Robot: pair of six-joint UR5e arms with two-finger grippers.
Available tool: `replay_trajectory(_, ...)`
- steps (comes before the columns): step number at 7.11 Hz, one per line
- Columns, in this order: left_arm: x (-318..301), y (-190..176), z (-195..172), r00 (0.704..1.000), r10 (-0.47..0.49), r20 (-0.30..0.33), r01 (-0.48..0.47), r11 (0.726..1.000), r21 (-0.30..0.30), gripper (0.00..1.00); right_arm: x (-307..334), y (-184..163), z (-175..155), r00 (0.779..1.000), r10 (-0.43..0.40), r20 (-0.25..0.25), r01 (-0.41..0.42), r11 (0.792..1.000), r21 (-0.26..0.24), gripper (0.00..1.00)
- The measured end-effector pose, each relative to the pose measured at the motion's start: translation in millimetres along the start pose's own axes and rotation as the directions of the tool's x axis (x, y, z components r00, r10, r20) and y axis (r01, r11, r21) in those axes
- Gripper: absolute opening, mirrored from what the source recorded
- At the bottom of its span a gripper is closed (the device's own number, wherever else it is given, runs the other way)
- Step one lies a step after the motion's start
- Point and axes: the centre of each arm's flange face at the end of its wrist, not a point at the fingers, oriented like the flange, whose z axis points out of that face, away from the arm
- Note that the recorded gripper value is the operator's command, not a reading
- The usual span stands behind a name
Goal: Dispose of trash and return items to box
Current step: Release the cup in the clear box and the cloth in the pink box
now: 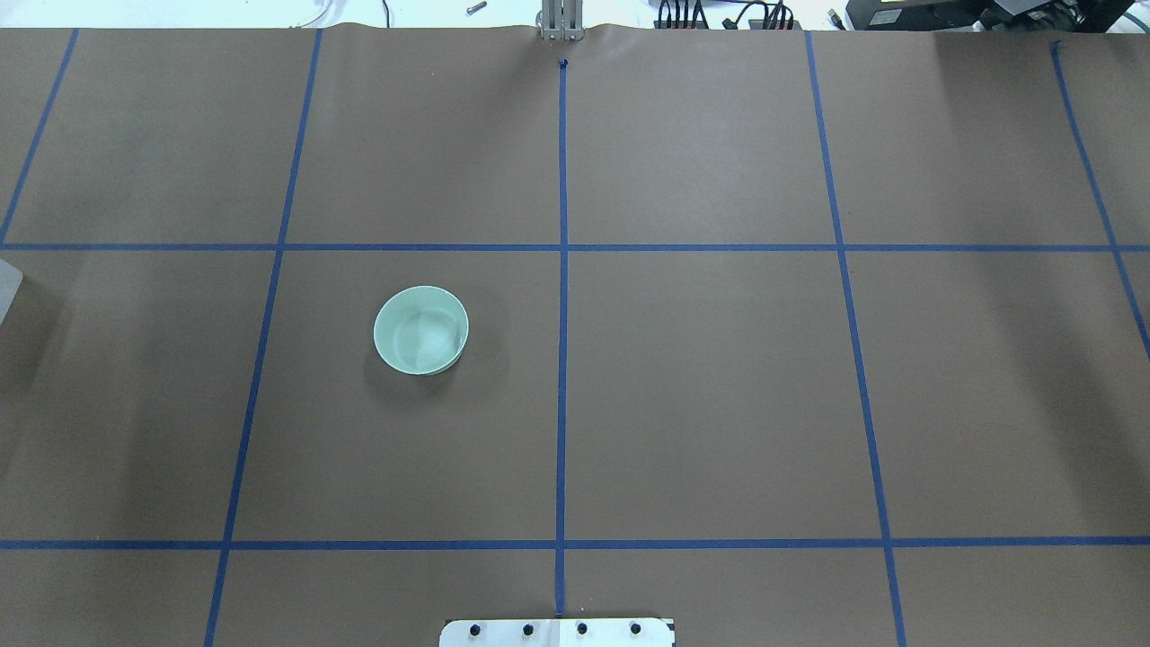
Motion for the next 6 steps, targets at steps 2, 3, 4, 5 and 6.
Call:
replay_trajectory(2, 13, -11, 8, 1.0, 0.012, -0.004, -0.012, 1.0, -0.01, 0.96, 53, -7, 42, 0.999, -0.029, -0.022, 0.029, 1.0, -0.004, 0.0)
replay_trajectory(3, 20, -20, 7, 1.0, 0.022, -0.013, -0.022, 1.0, -0.008, 0.97, 75, -12, 66, 0.999, -0.036, -0.028, 0.036, 0.999, 0.001, 0.0)
replay_trajectory(4, 28, -27, 3, 0.999, 0.031, -0.029, -0.031, 1.0, -0.003, 0.97, 91, -14, 88, 0.999, -0.04, -0.031, 0.04, 0.999, 0.004, 0.0)
replay_trajectory(5, 38, -35, -6, 0.998, 0.034, -0.051, -0.034, 0.999, 0.002, 0.97, 105, -11, 110, 0.999, -0.041, -0.031, 0.041, 0.999, 0.003, 0.0)
replay_trajectory(6, 57, -46, -27, 0.998, 0.023, -0.065, -0.023, 1.0, -0.003, 0.97, 116, -6, 130, 0.999, -0.039, -0.028, 0.039, 0.999, -0.001, 0.0)
